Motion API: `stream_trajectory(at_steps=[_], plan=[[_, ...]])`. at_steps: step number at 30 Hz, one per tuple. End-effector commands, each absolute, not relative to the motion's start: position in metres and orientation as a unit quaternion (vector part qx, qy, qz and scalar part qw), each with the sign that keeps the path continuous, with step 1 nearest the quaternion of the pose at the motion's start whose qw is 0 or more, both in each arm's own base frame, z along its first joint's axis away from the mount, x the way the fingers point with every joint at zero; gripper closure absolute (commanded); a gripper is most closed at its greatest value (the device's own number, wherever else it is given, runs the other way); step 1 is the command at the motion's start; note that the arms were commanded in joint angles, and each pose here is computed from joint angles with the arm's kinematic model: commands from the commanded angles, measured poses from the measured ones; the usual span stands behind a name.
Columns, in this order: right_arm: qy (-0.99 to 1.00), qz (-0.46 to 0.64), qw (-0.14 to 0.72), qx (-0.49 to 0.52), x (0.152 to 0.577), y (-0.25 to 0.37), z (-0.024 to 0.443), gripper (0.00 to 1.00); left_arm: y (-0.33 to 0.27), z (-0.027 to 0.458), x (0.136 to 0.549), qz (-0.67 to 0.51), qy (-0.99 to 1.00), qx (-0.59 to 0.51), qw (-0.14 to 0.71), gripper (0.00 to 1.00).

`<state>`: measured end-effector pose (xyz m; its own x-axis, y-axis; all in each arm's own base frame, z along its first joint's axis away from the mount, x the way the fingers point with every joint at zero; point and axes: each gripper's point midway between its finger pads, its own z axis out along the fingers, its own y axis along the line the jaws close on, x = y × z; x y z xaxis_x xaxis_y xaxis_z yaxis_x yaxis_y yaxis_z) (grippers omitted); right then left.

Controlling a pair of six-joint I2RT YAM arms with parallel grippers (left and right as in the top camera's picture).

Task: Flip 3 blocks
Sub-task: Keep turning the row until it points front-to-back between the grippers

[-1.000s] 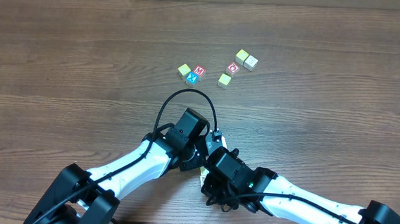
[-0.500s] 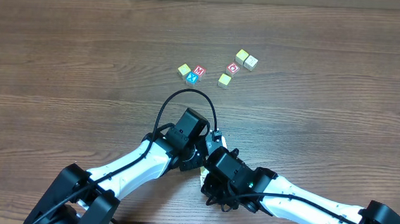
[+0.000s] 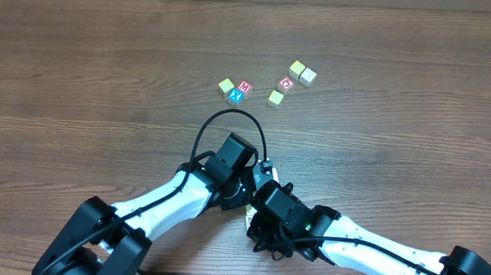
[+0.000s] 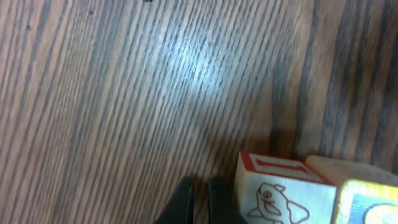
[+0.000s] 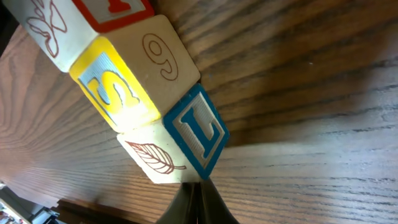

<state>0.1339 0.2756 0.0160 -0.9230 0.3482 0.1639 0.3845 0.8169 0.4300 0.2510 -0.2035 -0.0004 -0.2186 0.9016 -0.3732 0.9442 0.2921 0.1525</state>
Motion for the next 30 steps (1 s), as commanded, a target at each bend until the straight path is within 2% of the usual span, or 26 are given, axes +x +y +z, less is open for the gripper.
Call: stream_trajectory(at_steps=[1, 30], plan=[[-0.951, -0.236, 0.008, -0.197, 0.146, 0.277, 0.018, 0.96, -0.201, -0.022, 0.234, -0.071, 0.780, 0.602, 0.157, 0.96], [-0.953, -0.231, 0.010, -0.197, 0.145, 0.275, 0.017, 0.96, -0.197, -0.021, 0.249, -0.057, 0.798, 0.575, 0.174, 0.96]])
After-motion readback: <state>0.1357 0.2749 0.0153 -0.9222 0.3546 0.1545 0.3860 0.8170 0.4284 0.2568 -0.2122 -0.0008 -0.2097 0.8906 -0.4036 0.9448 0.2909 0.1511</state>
